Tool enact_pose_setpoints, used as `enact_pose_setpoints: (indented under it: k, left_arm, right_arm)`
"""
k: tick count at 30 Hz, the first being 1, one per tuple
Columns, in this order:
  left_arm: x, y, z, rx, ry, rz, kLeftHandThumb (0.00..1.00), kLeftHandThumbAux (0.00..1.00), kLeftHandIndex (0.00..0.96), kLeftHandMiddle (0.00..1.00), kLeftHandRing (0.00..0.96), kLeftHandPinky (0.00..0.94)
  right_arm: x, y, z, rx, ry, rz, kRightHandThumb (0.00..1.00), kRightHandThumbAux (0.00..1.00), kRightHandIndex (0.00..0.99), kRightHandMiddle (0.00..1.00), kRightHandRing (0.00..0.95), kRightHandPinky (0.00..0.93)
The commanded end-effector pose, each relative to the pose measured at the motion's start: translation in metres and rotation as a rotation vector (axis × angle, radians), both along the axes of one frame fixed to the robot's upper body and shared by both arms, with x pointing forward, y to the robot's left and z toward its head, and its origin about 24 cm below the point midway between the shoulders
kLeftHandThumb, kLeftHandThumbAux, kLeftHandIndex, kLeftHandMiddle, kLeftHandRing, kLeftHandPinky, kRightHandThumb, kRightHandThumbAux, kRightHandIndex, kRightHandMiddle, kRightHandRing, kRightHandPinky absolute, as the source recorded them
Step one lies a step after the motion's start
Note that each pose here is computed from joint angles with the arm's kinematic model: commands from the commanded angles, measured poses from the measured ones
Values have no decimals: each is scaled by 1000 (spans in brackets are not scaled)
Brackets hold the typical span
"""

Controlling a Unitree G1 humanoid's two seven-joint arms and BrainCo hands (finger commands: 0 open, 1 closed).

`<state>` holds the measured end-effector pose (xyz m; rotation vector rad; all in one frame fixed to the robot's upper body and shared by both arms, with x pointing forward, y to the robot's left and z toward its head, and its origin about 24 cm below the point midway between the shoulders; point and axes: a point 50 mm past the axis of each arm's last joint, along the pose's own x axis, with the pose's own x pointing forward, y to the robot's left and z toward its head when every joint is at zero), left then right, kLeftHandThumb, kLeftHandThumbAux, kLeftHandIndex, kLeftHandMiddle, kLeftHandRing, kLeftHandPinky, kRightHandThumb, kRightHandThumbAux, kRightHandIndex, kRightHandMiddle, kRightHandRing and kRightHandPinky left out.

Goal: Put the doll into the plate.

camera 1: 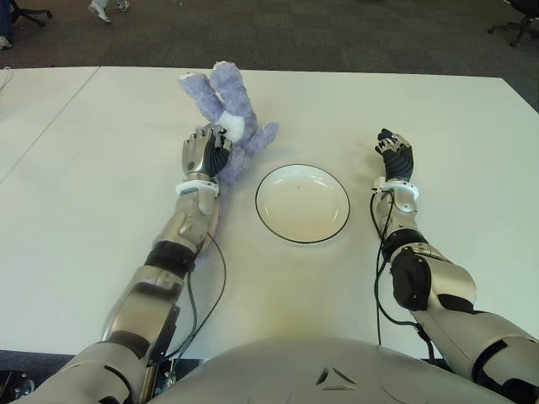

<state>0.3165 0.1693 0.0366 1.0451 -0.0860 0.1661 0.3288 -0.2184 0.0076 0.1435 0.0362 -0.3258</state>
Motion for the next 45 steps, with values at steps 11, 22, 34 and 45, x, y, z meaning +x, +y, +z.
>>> enact_pose_setpoints:
  k: [11,22,34,45]
  left_arm:
    - [-12,11,-19,-18,185,64,747,691,443,806,814,822]
    - [-6,-14,50,-25,-25,-24,746,692,442,817,827,810]
    - [-10,-29,99,132,-271,-129,747,688,442,846,842,828]
    - [-20,-37,116,136,-328,-193,749,688,443,819,826,810]
  right_arm:
    - [-83,6,-99,144,465,-47,698,728,413,194,166,202]
    - [-84,5,-99,129,466,-35,696,729,413,198,171,199]
    - [-84,5,-99,110,476,-34,694,729,413,202,170,194]
    - [-84,6,-100,141,470,-38,694,729,413,202,176,206]
